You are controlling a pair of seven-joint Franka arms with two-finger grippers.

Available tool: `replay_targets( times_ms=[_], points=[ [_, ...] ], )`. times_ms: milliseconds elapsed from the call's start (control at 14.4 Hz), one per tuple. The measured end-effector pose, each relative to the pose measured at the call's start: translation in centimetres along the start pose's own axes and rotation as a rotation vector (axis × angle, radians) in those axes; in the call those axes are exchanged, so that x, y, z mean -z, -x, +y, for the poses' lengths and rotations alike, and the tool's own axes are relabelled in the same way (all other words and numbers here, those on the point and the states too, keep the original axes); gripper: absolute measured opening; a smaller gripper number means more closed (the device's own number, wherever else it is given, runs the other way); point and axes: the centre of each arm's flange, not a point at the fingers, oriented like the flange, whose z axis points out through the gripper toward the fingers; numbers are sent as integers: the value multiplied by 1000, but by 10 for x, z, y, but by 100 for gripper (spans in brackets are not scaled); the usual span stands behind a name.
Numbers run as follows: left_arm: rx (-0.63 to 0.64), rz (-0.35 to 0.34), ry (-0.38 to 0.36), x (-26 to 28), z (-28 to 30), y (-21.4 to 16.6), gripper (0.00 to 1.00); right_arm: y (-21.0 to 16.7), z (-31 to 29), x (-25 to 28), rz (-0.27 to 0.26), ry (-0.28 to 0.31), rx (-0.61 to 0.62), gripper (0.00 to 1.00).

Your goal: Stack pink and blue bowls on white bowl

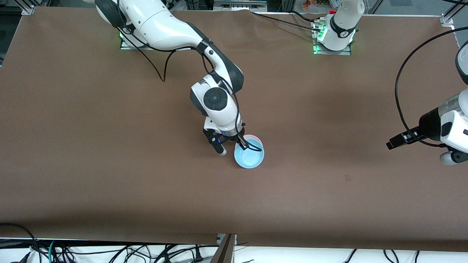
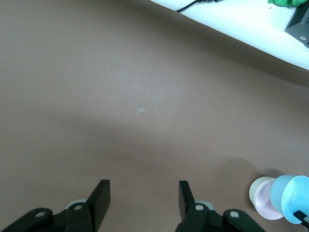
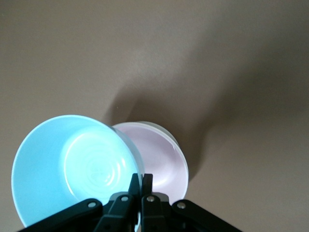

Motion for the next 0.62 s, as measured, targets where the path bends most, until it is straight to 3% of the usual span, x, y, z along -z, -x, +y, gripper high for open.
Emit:
replay_targets(
  times_ms=[624],
  points=[
    [-96, -4, -11, -2, -19, -4, 66, 15, 9, -12, 0, 39, 8, 3]
  ],
)
